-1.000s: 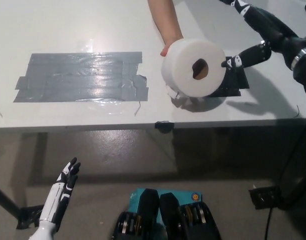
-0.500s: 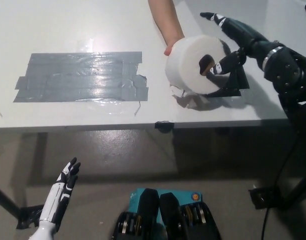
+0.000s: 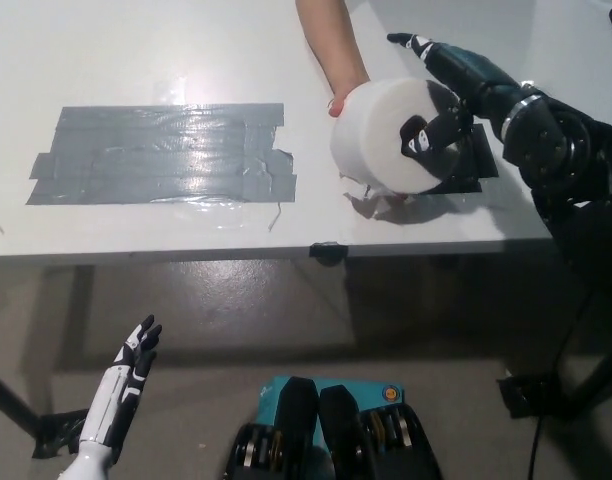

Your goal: A person hands over a roll of toilet paper to the robot , and the robot inserts its right thumb into the hole in the centre to grab the roll, and then places it on the balck area on the desk.

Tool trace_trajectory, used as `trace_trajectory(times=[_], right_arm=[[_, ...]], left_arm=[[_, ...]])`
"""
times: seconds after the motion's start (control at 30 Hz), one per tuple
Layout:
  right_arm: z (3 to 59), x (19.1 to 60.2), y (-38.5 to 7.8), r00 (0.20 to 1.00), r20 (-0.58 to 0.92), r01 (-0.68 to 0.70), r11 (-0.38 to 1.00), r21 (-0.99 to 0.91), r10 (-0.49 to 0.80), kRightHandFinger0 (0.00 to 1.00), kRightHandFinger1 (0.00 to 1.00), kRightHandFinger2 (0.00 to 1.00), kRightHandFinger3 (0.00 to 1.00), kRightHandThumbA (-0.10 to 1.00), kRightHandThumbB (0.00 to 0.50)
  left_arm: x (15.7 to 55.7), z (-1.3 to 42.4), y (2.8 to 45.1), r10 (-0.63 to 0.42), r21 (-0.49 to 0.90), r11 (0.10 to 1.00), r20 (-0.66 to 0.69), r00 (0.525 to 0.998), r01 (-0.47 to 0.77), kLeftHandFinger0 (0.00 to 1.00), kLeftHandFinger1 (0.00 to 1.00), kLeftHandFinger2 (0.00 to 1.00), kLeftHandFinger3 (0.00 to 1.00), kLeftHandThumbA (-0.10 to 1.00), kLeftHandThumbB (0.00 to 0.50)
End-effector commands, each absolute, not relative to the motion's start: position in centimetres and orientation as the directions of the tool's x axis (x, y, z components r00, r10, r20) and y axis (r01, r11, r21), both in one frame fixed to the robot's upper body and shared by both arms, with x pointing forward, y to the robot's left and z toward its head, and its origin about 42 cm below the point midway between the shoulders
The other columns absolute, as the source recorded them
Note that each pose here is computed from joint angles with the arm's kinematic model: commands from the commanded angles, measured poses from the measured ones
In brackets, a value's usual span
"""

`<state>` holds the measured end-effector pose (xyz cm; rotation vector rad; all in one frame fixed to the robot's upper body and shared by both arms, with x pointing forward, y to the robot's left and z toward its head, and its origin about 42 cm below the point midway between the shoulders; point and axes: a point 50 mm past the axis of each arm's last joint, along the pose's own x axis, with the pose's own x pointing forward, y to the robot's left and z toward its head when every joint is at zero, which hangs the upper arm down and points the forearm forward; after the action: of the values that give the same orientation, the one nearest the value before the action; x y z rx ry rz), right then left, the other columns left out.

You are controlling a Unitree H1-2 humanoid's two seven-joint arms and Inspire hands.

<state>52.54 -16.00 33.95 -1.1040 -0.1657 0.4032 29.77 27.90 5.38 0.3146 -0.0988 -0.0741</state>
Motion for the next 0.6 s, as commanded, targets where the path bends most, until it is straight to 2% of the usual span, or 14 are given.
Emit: trace_trajectory(times=[0.0, 0.1, 0.47, 0.57], right_arm=[[38.4, 53.0, -15.1, 0.908, 0.075, -0.097, 0.379, -0.92, 0.413, 1.0, 1.0, 1.0, 1.0, 1.0, 0.396], [39.0, 53.2, -15.2, 0.91, 0.086, -0.081, 0.375, -0.923, 0.407, 1.0, 1.0, 1.0, 1.0, 0.99, 0.371], [39.2, 53.4, -15.6, 0.912, 0.079, -0.081, 0.365, -0.927, 0.402, 1.0, 1.0, 1.0, 1.0, 0.95, 0.373], [38.7, 53.6, -15.2, 0.915, 0.072, -0.064, 0.319, -0.945, 0.398, 1.0, 1.0, 1.0, 1.0, 0.97, 0.373]], left_arm=[[30.3, 6.7, 28.1, -0.09, 0.324, 0.945, 0.143, 0.986, 0.039, 1.0, 1.0, 1.0, 1.0, 1.0, 0.5], [30.3, 6.7, 28.1, -0.089, 0.32, 0.947, 0.147, 0.985, 0.038, 1.0, 1.0, 1.0, 1.0, 1.0, 0.5], [30.3, 6.7, 28.2, -0.091, 0.324, 0.945, 0.143, 0.985, 0.041, 1.0, 1.0, 1.0, 1.0, 1.0, 0.5], [30.2, 6.6, 28.1, -0.092, 0.321, 0.946, 0.146, 0.985, 0.041, 1.0, 1.0, 1.0, 1.0, 1.0, 0.5]])
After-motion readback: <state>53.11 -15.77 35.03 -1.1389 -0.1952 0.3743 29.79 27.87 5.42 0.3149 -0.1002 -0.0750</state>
